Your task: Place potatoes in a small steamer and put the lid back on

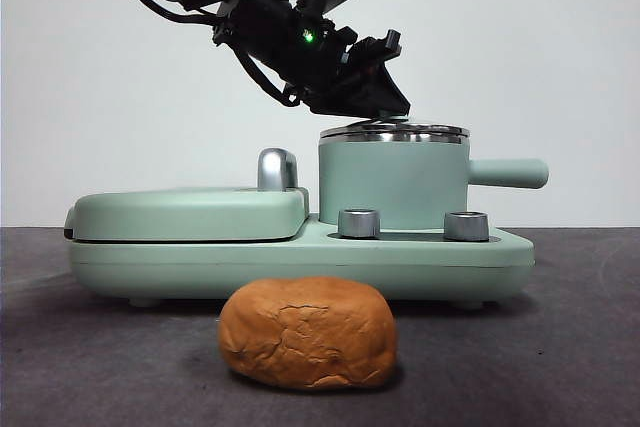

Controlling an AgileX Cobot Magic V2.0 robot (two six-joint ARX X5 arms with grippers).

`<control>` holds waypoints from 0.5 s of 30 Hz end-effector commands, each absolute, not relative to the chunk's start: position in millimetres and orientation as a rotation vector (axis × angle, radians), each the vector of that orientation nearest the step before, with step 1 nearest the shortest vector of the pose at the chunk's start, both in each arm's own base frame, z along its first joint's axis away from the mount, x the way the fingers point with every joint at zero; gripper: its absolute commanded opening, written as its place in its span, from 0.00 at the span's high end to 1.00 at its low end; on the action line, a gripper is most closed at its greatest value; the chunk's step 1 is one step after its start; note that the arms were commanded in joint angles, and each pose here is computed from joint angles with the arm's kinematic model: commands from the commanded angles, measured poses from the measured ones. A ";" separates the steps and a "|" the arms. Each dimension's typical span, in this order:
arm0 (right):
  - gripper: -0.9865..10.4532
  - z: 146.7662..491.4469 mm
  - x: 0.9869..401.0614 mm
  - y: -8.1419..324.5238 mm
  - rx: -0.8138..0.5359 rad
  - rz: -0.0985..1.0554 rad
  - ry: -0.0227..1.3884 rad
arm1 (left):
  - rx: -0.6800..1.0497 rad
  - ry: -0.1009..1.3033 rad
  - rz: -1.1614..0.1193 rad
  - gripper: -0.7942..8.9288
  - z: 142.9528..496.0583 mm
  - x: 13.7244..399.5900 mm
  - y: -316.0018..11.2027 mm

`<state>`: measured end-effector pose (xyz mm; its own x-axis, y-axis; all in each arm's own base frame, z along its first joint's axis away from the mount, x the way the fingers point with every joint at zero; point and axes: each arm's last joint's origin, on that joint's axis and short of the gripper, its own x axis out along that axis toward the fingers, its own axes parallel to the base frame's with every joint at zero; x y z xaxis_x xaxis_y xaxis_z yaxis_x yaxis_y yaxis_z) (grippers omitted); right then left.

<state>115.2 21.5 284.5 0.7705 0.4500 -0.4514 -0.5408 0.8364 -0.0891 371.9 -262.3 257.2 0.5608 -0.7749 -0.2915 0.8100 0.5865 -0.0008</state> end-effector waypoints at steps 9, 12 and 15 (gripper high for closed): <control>0.64 290.3 115.3 21.6 -0.211 0.534 0.413 | 0.170 0.179 -0.947 0.91 281.3 367.1 -264.0; 0.64 290.3 115.3 21.6 -0.211 0.535 0.413 | 0.167 0.151 -0.946 0.91 296.2 361.3 -260.0; 0.64 290.3 115.3 21.6 -0.212 0.535 0.413 | 0.160 0.132 -0.942 0.91 312.0 354.6 -253.8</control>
<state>115.2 21.5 284.5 0.7705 0.4500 -0.4514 -0.5408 0.8364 -0.0891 358.7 -253.3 289.1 0.5728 -0.7774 -0.2599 0.8113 0.5830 0.0443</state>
